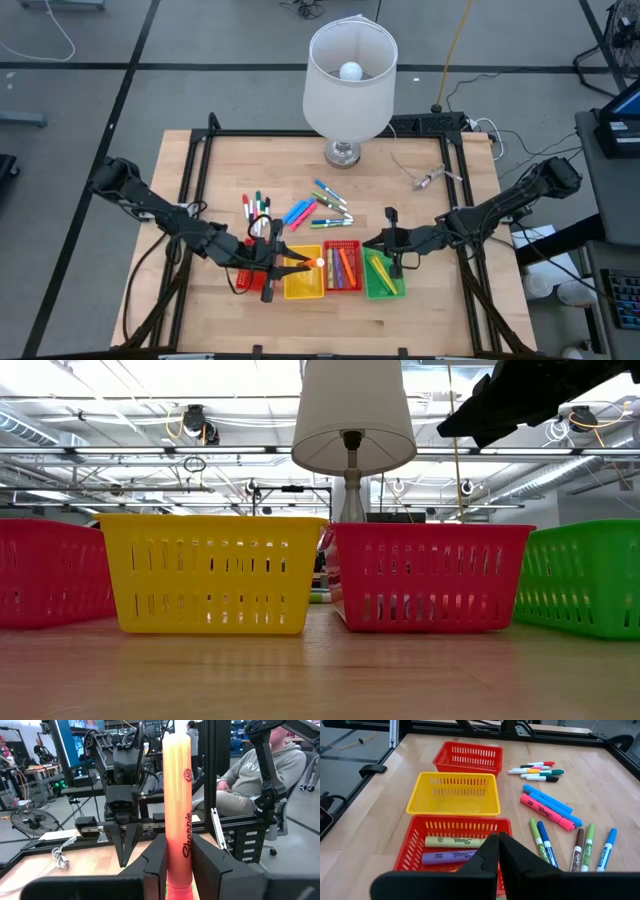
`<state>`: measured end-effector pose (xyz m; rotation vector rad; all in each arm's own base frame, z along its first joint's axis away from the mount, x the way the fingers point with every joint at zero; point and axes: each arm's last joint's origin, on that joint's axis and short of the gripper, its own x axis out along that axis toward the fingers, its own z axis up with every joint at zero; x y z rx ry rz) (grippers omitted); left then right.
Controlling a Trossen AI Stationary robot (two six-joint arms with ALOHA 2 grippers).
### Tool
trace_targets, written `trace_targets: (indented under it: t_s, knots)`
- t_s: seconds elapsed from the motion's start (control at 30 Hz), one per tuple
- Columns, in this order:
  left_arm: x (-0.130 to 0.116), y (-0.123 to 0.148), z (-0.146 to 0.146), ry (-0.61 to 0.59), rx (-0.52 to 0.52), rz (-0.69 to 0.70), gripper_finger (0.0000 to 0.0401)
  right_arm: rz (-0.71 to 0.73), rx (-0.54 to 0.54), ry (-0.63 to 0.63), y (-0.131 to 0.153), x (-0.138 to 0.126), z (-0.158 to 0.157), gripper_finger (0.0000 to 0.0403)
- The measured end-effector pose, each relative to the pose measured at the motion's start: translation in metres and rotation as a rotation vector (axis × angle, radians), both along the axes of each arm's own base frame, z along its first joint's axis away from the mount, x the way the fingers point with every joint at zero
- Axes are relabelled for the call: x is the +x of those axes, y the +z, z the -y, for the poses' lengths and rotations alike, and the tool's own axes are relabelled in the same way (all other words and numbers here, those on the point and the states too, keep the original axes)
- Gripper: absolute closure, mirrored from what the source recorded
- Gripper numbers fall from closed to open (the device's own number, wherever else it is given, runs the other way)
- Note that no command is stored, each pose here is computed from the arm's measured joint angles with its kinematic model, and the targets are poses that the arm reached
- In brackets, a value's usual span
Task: Pick & Place Markers
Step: Put the large orange highlighter into the right red bin
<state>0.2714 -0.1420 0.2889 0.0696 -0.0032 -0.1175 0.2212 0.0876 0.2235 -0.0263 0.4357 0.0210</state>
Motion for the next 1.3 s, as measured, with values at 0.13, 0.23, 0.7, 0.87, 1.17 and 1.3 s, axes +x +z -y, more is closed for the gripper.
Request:
trace_targets:
  t_s: [0.13, 0.23, 0.7, 0.87, 1.17, 1.3]
  knots:
    - [-0.0001, 0.0001, 0.0000, 0.000, 0.000, 0.000, 0.0333, 0.000, -0.002, 0.001, 0.0000, 0.0000, 0.0000, 0.0403]
    - [0.0001, -0.0001, -0.0001, 0.000, 0.000, -0.001, 0.0333, 0.000, -0.002, 0.001, 0.0000, 0.0000, 0.0000, 0.0403]
    - [0.0000, -0.0001, -0.0001, 0.000, -0.002, -0.002, 0.0327, 0.000, -0.002, 0.001, 0.0000, 0.0000, 0.0000, 0.0403]
    - [0.0000, -0.0002, 0.0000, -0.001, 0.001, -0.002, 0.0334, 0.000, -0.002, 0.001, 0.0000, 0.0000, 0.0000, 0.0403]
    - [0.0002, -0.0011, -0.0005, 0.001, 0.003, -0.010, 0.0334, 0.013, 0.005, 0.000, 0.0007, 0.0005, -0.0002, 0.0403]
    - [0.0021, -0.0011, -0.0043, 0.015, 0.003, -0.010, 0.0334, 0.181, 0.021, 0.014, 0.0026, 0.0054, -0.0006, 0.0403]
